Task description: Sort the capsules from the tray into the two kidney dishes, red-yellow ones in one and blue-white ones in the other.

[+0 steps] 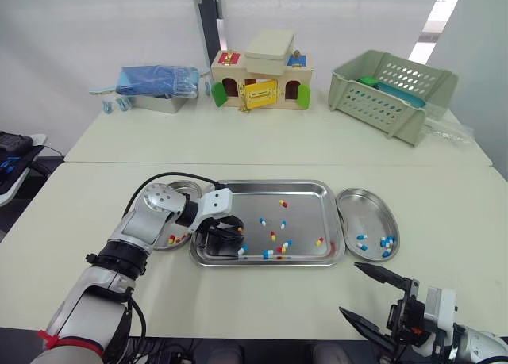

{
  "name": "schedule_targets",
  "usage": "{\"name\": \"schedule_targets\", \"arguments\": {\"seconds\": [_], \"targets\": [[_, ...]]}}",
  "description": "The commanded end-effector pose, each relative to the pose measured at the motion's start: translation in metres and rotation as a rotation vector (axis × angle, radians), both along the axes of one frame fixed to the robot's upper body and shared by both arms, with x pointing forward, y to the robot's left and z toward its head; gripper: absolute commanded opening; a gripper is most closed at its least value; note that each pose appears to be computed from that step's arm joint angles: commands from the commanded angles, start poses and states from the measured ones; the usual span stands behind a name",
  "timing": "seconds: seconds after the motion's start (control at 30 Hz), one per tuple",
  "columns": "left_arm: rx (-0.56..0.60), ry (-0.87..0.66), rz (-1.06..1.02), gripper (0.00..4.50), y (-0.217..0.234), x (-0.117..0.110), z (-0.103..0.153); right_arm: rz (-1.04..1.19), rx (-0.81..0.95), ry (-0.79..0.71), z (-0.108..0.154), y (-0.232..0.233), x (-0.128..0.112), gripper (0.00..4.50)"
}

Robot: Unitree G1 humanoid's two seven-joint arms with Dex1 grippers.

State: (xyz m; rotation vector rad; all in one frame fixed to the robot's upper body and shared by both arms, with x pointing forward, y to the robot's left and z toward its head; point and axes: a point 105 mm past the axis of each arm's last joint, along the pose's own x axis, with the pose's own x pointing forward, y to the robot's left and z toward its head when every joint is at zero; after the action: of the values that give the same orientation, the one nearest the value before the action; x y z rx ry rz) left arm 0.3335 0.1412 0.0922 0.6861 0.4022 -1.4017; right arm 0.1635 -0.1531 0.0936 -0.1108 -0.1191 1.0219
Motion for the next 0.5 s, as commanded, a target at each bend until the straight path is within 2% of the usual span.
{"name": "schedule_targets", "arguments": {"seconds": [0.03,0.17,0.5], "targets": [[0.034,0.013,0.002,1.17,0.0043,-0.0033,-0.0065,0.018,-0.002,-0.032,0.0075,0.0031,-0.0008,4.5],[0.02,0.013,0.001,0.37,0.003,-0.0036,-0.0045,0.018,-0.001,-0.033,0.0069,0.0035,-0.0002,4.5],[0.025,0.013,0.006,0.37,0.0034,-0.0034,-0.0047,0.026,0.003,-0.035,0.0081,0.0069,0.0001,4.5]]}}
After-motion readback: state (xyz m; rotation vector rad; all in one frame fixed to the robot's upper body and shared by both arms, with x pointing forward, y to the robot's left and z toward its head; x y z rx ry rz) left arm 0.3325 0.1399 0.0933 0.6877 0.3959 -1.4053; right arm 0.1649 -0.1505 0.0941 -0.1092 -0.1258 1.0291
